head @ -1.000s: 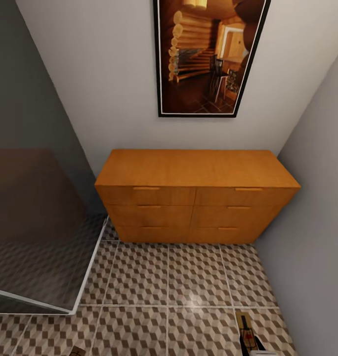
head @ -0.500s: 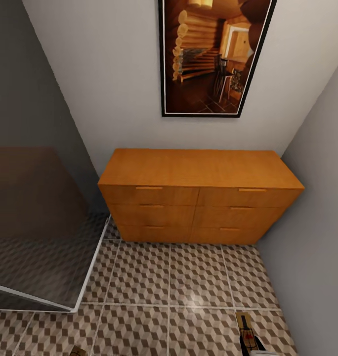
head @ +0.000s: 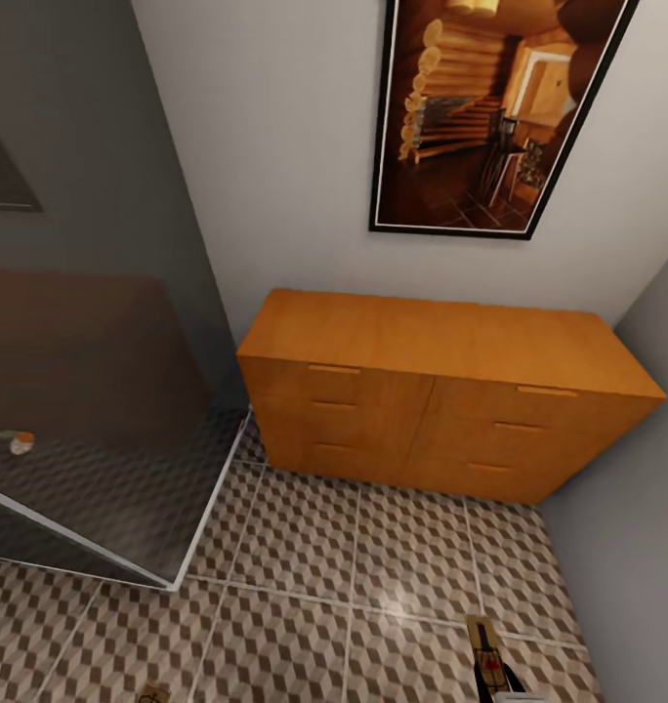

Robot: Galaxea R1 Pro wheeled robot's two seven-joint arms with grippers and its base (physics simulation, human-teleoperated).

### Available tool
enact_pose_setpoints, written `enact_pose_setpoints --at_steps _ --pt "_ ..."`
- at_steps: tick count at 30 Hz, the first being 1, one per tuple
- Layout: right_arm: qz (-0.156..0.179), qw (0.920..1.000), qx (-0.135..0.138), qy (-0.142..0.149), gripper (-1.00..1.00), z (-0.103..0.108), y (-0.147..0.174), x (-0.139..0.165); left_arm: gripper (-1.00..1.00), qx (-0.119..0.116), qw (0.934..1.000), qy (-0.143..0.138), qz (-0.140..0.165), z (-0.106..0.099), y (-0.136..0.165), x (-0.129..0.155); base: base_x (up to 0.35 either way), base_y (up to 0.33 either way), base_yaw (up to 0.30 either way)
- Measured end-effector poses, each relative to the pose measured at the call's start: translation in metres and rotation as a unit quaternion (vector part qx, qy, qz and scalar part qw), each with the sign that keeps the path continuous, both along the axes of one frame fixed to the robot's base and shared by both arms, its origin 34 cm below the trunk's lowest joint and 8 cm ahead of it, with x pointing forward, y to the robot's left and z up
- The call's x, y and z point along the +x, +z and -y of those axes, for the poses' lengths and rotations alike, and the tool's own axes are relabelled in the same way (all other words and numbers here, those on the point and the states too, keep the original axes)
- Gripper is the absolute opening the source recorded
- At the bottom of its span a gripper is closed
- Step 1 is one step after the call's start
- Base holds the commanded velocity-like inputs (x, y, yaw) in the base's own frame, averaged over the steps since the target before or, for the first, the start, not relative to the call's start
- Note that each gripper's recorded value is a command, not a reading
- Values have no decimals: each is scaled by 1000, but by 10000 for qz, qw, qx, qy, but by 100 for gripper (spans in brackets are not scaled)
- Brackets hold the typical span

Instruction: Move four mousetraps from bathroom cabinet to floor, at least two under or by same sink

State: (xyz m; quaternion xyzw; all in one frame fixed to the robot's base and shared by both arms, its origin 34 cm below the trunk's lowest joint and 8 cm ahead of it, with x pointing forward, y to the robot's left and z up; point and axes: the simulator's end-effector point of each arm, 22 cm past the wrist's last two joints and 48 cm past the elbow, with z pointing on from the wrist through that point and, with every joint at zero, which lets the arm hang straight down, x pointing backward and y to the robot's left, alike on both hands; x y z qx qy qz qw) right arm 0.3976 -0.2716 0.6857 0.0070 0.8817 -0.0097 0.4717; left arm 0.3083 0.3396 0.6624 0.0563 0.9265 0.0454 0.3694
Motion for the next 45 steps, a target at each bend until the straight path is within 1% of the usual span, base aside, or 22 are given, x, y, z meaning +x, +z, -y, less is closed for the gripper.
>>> enact_pose_setpoints --at_steps 17,34,45 --pt "-7 10000 0 -1 -100 0 0 0 -100 -5 10000 0 0 1 0 0 -5 0 267" --pt "-8 10000 0 0 -100 0 0 0 -100 -35 10000 7 -2 5 -1 0 -161 0 267" --pt "-5 10000 0 0 -100 0 0 0 -100 -37 10000 7 0 5 -1 0 -32 0 267"
